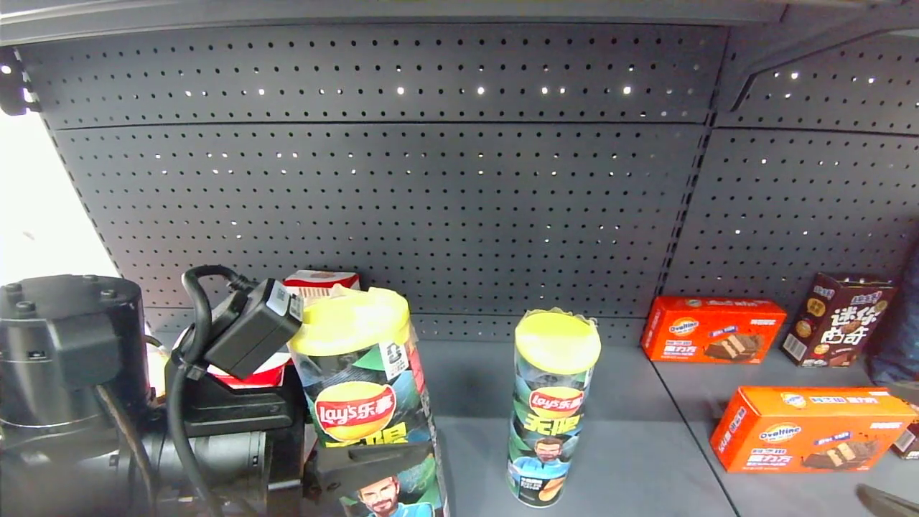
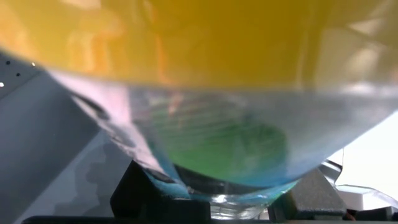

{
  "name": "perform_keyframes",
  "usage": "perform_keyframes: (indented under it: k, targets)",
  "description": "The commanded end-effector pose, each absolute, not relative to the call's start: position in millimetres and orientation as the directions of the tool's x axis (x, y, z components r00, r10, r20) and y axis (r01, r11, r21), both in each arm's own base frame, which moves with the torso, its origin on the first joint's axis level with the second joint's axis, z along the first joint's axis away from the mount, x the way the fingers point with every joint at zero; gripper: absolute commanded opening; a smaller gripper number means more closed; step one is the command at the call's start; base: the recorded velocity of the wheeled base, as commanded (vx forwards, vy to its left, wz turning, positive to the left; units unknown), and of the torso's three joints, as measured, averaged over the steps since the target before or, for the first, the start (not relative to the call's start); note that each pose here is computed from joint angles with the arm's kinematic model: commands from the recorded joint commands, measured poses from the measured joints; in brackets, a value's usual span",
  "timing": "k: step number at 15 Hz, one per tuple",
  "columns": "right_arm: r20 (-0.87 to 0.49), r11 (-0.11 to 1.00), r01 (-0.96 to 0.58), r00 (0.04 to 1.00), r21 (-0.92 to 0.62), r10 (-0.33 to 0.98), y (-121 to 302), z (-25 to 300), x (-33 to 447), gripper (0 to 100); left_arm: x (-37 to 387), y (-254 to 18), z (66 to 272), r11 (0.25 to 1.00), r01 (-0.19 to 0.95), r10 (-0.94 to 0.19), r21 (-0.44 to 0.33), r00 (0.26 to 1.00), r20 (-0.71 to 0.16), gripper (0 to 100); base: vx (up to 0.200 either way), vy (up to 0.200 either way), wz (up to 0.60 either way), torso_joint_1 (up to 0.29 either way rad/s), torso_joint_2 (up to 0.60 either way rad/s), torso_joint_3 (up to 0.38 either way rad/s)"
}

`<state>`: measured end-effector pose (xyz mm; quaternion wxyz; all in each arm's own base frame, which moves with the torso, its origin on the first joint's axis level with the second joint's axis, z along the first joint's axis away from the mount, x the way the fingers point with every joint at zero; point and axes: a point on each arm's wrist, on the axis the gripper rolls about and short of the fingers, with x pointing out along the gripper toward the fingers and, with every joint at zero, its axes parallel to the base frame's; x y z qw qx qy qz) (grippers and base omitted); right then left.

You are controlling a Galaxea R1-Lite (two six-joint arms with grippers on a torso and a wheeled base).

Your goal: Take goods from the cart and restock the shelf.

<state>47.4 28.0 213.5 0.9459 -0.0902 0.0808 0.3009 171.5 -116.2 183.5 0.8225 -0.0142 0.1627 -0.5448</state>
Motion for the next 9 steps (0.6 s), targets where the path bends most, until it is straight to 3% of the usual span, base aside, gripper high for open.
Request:
perform_keyframes:
  k: [1, 5, 9]
  targets:
    - [-0.105, 0.914, -0.381, 0.923, -0.137, 0.369, -8.9, 177.2, -15.9, 100, 172.7, -116.6, 184.0, 0.407, 0.891, -0.9, -0.201, 0.355, -0.251, 0, 0.0, 0.0, 0.0, 0.0, 0.0, 0.0]
    - [-0.077, 0.982, -0.177, 0.982, -0.072, 0.172, -10.0, 144.5, -37.2, 100, 172.6, -116.5, 182.7, 0.408, 0.89, -0.9, -0.203, 0.354, -0.256, 0, 0.0, 0.0, 0.0, 0.0, 0.0, 0.0]
    - [-0.07, 0.995, -0.087, 0.994, -0.042, 0.084, -7.8, 130.8, -39.3, 100, 172.0, -116.2, 183.1, 0.409, 0.89, -0.899, -0.201, 0.356, -0.254, 0, 0.0, 0.0, 0.0, 0.0, 0.0, 0.0]
